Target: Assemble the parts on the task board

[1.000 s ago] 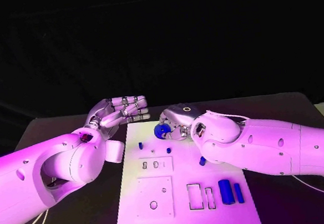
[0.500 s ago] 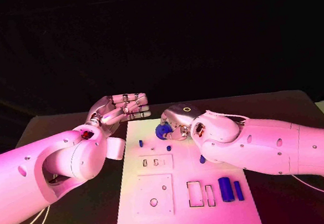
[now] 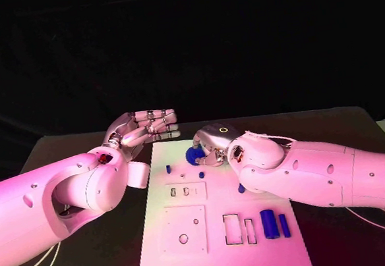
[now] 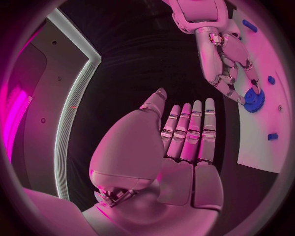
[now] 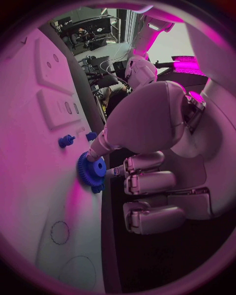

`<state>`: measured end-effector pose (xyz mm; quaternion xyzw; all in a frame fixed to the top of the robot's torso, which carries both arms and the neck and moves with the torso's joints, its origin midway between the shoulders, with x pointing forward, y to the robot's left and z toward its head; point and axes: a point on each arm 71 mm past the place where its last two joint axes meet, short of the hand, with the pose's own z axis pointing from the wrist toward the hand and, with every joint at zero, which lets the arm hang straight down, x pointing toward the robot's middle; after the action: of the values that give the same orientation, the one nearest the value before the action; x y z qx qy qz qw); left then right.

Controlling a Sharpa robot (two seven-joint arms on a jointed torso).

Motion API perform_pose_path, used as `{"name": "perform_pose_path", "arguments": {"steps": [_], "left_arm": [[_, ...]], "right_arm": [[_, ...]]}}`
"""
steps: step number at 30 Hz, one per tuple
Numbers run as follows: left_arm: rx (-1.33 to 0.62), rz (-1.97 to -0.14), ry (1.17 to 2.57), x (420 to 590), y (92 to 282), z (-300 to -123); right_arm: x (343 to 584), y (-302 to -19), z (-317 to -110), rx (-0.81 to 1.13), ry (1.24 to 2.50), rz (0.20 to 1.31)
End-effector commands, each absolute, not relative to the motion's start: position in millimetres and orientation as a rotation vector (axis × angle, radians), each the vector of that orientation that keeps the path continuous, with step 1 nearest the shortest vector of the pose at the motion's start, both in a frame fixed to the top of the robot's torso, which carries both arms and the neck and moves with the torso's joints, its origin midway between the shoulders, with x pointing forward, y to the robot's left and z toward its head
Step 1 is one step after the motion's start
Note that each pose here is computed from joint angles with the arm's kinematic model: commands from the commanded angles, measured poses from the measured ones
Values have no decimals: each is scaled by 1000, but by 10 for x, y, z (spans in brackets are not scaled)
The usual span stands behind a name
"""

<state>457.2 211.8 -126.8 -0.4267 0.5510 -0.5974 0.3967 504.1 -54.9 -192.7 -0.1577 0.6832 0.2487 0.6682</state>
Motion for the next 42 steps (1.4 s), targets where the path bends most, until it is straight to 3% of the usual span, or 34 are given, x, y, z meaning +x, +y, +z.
{"name": "perform_pose_path", "arguments": {"steps": [1, 27, 42], "left_arm": [[-1064, -1533, 1401, 4568, 2096, -1252], [-1065, -1532, 1400, 4572, 2100, -1253], [-1065, -1530, 1399, 4579, 2111, -1256]], "right_arm": [[5038, -551, -1968, -367, 1557, 555], [5088, -590, -2033, -329, 1641, 563], [5036, -626, -2007, -327, 1623, 587]]}}
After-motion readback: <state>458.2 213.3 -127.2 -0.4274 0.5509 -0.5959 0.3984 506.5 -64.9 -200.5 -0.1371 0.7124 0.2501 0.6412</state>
